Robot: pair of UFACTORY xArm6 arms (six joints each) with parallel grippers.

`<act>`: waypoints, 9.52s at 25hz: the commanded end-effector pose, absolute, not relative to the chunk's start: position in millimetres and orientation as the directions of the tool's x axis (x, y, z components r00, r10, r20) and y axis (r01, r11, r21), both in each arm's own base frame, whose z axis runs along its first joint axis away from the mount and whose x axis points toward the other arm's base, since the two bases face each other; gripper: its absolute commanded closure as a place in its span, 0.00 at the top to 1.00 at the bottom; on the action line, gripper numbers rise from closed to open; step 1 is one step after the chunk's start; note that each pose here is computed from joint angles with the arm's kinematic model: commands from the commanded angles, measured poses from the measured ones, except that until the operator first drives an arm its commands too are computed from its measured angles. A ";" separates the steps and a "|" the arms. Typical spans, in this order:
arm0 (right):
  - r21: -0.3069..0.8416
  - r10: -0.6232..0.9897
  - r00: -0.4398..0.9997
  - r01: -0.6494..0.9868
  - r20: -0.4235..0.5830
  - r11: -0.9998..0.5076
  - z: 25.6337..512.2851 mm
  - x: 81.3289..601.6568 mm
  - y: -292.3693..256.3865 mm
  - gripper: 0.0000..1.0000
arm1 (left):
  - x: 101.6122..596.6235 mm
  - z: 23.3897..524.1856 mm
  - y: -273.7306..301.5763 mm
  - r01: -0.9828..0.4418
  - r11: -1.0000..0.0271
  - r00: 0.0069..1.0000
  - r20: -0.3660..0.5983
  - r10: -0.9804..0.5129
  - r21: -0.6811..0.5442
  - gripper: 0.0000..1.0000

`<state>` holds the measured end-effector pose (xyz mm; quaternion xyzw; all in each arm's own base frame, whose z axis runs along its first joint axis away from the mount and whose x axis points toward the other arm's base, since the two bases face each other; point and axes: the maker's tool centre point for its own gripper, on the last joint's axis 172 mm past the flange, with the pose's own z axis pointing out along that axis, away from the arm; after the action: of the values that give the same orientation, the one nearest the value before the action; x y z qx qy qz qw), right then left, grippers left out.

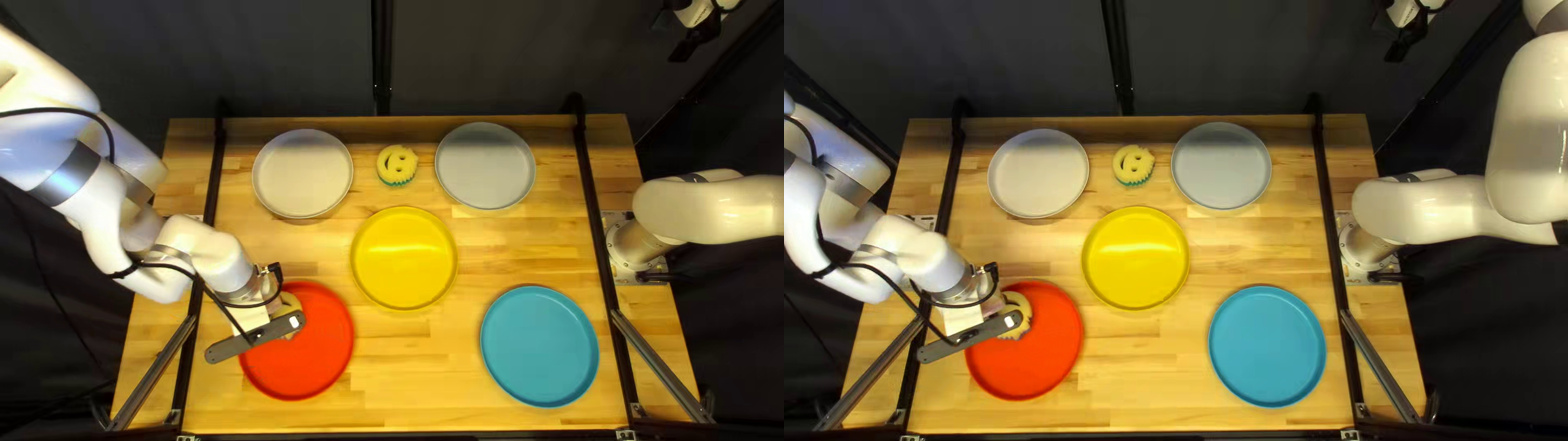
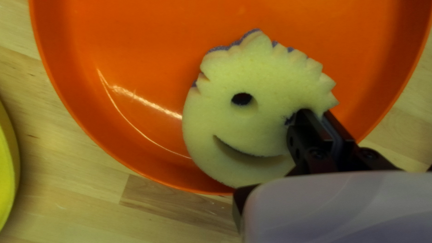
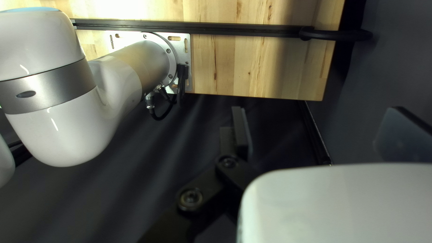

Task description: Pick up sponge and scrub the plate

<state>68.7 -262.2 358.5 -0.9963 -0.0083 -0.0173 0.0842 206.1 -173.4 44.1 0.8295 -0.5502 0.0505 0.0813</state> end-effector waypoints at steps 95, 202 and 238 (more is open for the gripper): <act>-0.167 0.014 0.999 0.020 0.036 -0.986 358.5 68.7 -262.1 1.00 | 342.8 155.1 49.1 -0.273 -0.961 0.962 -0.021 -0.274 0.045 0.00; -0.167 0.014 0.999 0.020 0.036 -0.986 358.5 68.7 -262.1 1.00 | 333.3 45.3 105.9 -0.290 -0.938 0.956 0.000 -0.295 0.188 0.00; -0.167 0.014 0.999 0.020 0.036 -0.986 358.5 68.7 -262.1 1.00 | 320.2 45.2 183.8 -0.214 -0.954 0.974 -0.034 -0.226 0.209 0.00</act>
<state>68.7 -262.2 358.5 -0.9963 -0.0083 -0.0173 0.0842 315.0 173.9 50.0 0.9881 -0.1120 -0.0269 0.1016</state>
